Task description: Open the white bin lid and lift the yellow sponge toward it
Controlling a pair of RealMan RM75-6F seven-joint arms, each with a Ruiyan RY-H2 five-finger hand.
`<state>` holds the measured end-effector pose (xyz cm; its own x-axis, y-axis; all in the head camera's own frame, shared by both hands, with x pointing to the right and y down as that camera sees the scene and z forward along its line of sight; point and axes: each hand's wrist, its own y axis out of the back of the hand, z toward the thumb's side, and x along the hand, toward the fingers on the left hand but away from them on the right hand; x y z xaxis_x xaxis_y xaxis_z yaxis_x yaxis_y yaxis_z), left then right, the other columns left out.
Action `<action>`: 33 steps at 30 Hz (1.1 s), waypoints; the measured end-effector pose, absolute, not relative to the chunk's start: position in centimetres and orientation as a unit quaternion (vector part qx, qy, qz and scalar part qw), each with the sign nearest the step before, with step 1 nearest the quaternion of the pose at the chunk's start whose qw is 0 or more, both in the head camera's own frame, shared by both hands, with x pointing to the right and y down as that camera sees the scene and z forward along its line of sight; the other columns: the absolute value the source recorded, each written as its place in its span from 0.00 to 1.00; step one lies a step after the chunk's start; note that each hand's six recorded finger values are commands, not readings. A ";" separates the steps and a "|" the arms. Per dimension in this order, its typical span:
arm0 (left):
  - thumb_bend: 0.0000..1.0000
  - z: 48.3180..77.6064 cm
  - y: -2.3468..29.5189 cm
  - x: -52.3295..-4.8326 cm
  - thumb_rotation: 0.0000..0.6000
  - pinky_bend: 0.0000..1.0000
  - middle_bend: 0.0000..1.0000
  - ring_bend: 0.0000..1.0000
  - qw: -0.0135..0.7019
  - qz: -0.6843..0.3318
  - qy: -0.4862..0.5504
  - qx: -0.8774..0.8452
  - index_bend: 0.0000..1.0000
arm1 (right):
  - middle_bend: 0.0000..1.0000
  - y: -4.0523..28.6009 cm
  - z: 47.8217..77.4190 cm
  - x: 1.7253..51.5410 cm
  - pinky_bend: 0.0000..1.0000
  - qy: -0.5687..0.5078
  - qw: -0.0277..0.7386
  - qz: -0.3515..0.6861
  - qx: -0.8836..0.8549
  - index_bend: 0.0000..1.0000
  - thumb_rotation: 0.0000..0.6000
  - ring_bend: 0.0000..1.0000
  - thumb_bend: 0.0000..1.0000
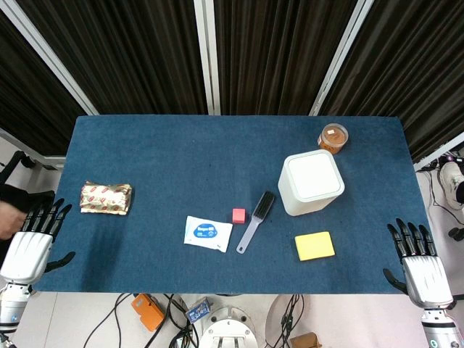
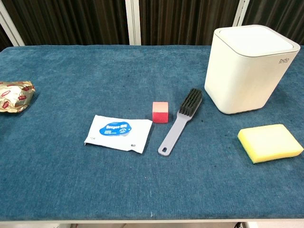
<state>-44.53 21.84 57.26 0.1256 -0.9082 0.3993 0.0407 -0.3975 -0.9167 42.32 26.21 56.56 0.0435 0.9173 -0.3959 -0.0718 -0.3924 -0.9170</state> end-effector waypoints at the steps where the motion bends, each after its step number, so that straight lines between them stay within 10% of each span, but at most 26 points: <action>1: 0.10 57.3 21.8 -44.5 1.00 0.00 0.00 0.00 0.423 -0.561 0.350 -0.620 0.00 | 0.00 26.2 56.6 42.3 0.00 -0.358 0.418 0.592 -0.589 0.00 1.00 0.00 0.34; 33: 0.10 57.0 21.6 -44.8 1.00 0.00 0.00 0.00 0.419 -0.559 0.357 -0.620 0.00 | 0.26 13.3 61.8 30.2 0.00 -0.265 0.414 0.532 -0.689 0.00 1.00 0.00 0.35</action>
